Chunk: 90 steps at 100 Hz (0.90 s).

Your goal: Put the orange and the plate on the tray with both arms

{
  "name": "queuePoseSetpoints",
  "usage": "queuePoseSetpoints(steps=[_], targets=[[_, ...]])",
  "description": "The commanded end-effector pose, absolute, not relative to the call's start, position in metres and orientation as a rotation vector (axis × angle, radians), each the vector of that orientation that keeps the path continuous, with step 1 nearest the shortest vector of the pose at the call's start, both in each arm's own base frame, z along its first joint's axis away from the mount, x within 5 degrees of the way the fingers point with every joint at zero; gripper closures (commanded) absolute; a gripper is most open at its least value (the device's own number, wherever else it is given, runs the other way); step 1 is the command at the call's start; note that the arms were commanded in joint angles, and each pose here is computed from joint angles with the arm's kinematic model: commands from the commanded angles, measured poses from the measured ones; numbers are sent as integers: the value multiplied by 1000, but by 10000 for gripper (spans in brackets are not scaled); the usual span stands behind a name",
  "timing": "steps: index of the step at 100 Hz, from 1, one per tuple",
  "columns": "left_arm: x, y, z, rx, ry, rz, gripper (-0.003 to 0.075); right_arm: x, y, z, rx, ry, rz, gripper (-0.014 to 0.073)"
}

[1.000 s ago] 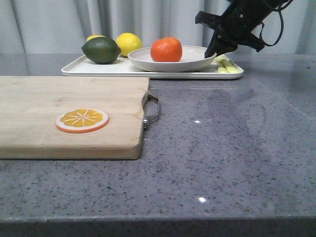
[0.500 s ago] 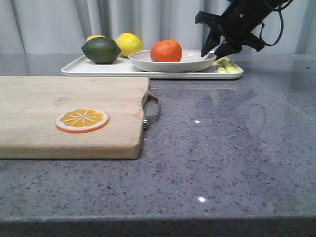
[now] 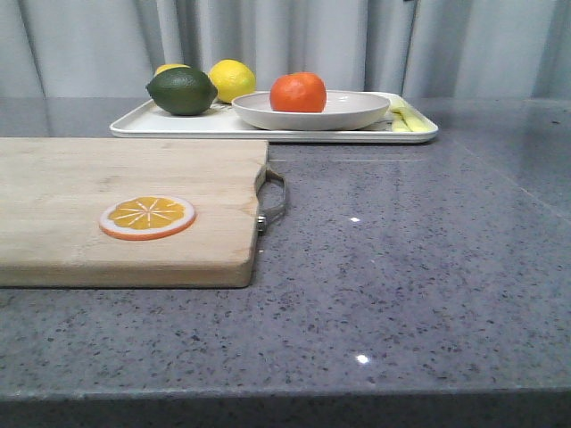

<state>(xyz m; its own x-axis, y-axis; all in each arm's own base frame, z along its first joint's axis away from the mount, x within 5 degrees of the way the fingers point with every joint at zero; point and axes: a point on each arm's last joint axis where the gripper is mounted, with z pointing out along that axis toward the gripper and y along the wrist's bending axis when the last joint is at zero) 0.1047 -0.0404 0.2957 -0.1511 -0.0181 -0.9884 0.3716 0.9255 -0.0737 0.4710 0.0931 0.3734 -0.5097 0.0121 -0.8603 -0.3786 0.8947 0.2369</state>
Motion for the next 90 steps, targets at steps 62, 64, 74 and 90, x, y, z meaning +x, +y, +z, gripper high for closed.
queuePoseSetpoints(steps=[62, 64, 74, 90], targets=[[109, -29, 317, 127, 1560, -283, 156, 237, 45, 437, -338, 1680, 138, 172], [108, -29, 318, 122, 1553, -283, 156, 230, 43, 436, -328, 1663, 129, 172], [100, -26, 323, 108, 1505, -286, 156, 200, 36, 407, -297, 1660, 102, 172], [76, -19, 333, 97, 1387, -298, 185, 156, 29, 375, -274, 1639, 85, 172]])
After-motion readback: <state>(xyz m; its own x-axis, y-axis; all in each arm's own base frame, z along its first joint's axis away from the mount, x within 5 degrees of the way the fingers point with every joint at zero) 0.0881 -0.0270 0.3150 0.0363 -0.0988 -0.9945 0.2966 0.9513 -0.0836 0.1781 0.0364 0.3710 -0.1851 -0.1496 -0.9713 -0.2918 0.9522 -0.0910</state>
